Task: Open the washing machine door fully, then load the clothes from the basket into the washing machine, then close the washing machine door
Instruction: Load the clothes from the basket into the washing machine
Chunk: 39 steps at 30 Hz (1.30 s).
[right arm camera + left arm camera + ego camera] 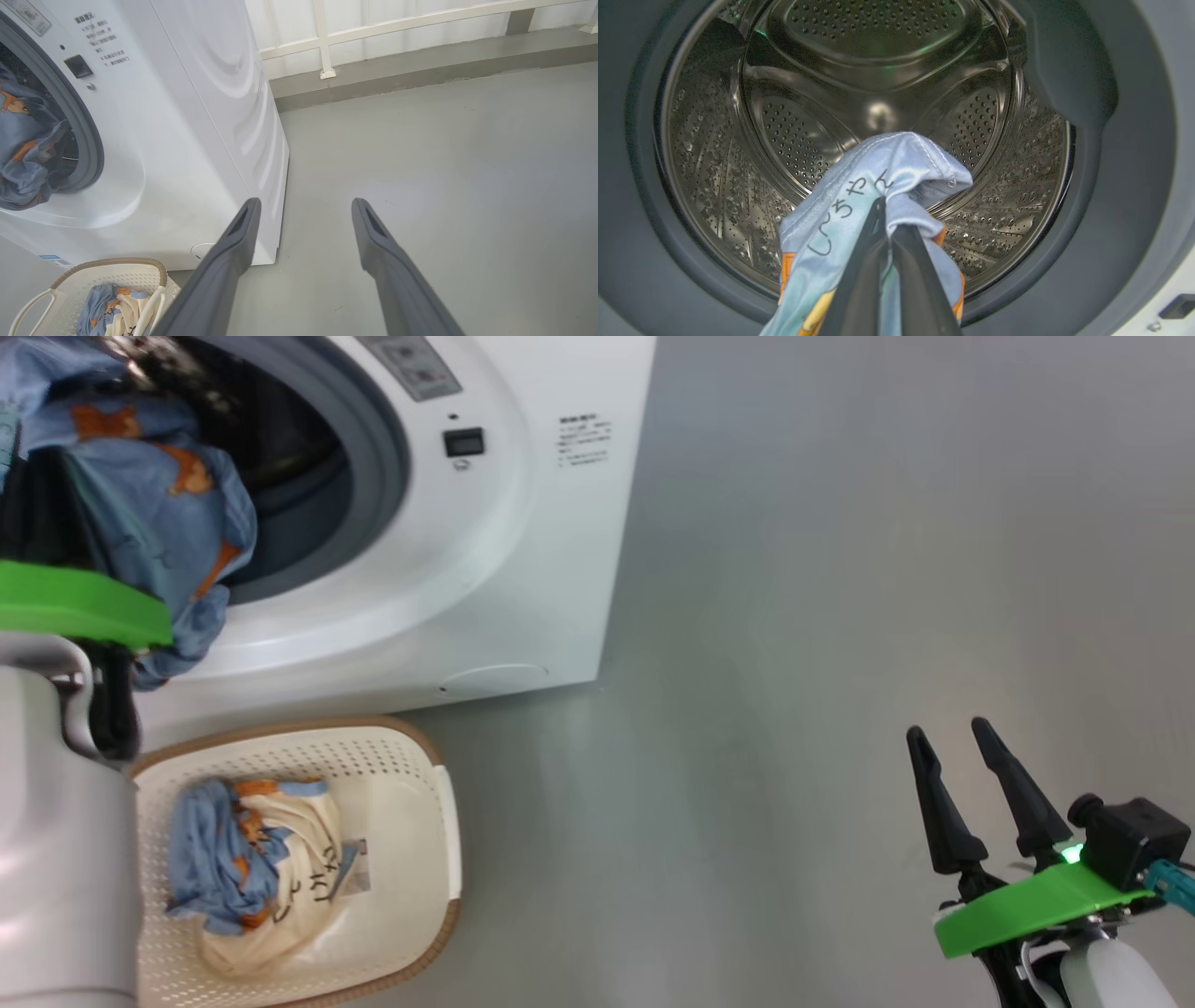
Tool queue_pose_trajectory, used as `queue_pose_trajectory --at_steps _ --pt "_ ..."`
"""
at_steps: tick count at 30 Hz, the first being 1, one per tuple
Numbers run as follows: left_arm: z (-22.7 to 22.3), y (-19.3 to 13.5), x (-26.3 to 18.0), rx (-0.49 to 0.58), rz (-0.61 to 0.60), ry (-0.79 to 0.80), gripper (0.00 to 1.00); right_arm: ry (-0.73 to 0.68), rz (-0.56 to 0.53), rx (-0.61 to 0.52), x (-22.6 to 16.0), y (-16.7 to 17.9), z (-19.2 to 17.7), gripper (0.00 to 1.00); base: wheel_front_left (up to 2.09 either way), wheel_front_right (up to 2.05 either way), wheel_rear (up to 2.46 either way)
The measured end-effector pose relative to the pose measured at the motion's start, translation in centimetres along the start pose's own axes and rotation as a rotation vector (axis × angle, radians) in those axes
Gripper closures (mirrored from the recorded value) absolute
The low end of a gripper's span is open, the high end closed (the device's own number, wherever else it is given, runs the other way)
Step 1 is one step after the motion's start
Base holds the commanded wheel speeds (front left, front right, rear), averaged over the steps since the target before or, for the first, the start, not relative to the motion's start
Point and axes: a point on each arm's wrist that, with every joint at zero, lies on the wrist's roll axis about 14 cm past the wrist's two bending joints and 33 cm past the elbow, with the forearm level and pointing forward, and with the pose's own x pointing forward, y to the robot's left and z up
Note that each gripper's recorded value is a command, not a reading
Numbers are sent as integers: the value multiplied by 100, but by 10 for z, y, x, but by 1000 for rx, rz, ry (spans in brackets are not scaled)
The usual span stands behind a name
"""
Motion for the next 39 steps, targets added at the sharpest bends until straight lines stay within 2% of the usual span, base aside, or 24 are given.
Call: queue_pose_trajectory --at_steps 9,14,18,23,27,29,30,39 --pt "-42 4 30 15 8 124 100 15 -22 4 6 -4 -7 0 0 0 0" --pt "-46 3 46 11 7 130 100 21 -36 2 9 -9 -9 0 0 0 0" --pt "-25 -3 69 24 -16 54 100 31 -47 -1 12 -12 -14 0 0 0 0" --pt "35 -15 92 36 -53 -153 100 33 -51 -4 19 -14 -16 0 0 0 0" --pt "48 -19 93 28 -59 -219 100 46 -56 -2 20 -15 -21 0 0 0 0" --pt "39 -18 92 14 -50 -202 39 43 -54 -2 22 -14 -21 0 0 0 0" --pt "36 -19 92 19 -51 -192 0 38 -51 -2 24 -13 -19 0 0 0 0" --pt "12 -12 86 18 -29 -121 0 31 -46 0 25 -11 -17 0 0 0 0"
